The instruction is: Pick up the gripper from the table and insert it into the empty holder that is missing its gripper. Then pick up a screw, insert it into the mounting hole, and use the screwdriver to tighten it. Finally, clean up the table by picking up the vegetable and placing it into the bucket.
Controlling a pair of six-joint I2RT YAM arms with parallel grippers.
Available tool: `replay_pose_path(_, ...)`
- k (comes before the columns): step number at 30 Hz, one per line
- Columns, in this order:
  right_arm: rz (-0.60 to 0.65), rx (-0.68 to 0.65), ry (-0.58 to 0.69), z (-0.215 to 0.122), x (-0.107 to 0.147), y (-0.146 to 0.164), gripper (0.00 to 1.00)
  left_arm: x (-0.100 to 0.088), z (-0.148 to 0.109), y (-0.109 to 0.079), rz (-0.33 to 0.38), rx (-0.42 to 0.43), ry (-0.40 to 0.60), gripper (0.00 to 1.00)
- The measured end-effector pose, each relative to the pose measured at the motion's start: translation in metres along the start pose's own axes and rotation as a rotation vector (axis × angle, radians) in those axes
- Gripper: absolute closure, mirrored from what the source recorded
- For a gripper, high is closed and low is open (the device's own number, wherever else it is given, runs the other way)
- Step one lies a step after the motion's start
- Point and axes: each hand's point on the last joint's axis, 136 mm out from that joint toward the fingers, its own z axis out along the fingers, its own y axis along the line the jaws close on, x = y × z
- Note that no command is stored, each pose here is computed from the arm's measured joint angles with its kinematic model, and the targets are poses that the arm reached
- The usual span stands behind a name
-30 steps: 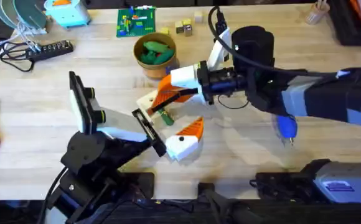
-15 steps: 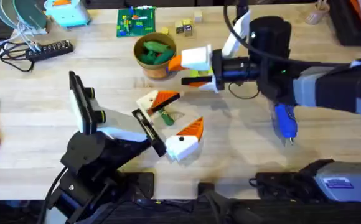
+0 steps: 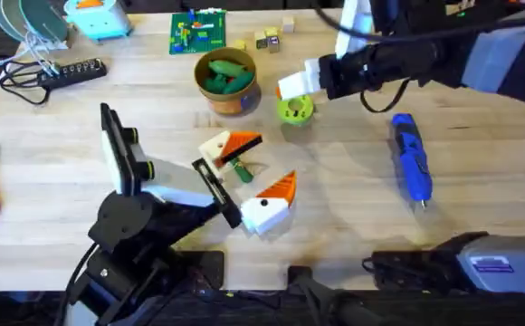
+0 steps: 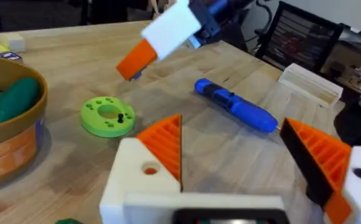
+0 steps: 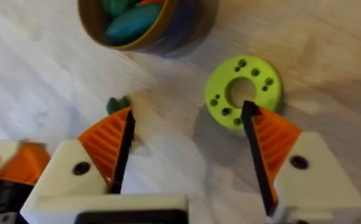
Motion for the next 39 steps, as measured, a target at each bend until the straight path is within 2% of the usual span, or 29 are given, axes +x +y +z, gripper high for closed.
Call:
replay_pose_path(5, -0.19, 0.134, 0.044, 0.003, 0.009, -0.013, 0.017, 0.0, 0.0, -0.001, 0.004, 0.003, 0.001, 0.008)
replay_pose_path(10, -0.343, 0.172, 0.077, 0.008, 0.013, -0.015, 0.015, 0.001, 0.0, -0.003, 0.026, 0.019, 0.005, 0.009)
replay_pose_path(14, -0.414, 0.181, 0.144, 0.026, 0.027, -0.018, 0.032, 0.001, 0.0, -0.005, 0.039, 0.027, 0.007, 0.008)
replay_pose_path(18, -0.459, 0.194, 0.204, 0.042, 0.041, -0.018, 0.133, 0.001, 0.0, -0.005, 0.046, 0.029, 0.007, 0.008)
replay_pose_path(21, -0.487, 0.2, 0.23, 0.049, 0.048, -0.015, 0.295, 0.001, 0.0, -0.005, 0.051, 0.031, 0.008, 0.008)
replay_pose_path(25, -0.507, 0.207, 0.249, 0.055, 0.053, -0.013, 0.41, 0.002, 0.0, -0.006, 0.053, 0.037, 0.009, 0.008)
replay_pose_path(30, -0.508, 0.223, 0.257, 0.058, 0.054, -0.018, 0.454, 0.002, 0.0, -0.007, 0.053, 0.038, 0.009, 0.009)
replay_pose_path(39, -0.507, 0.233, 0.235, 0.06, 0.049, -0.019, 0.455, 0.002, 0.0, -0.007, 0.053, 0.04, 0.01, 0.008)
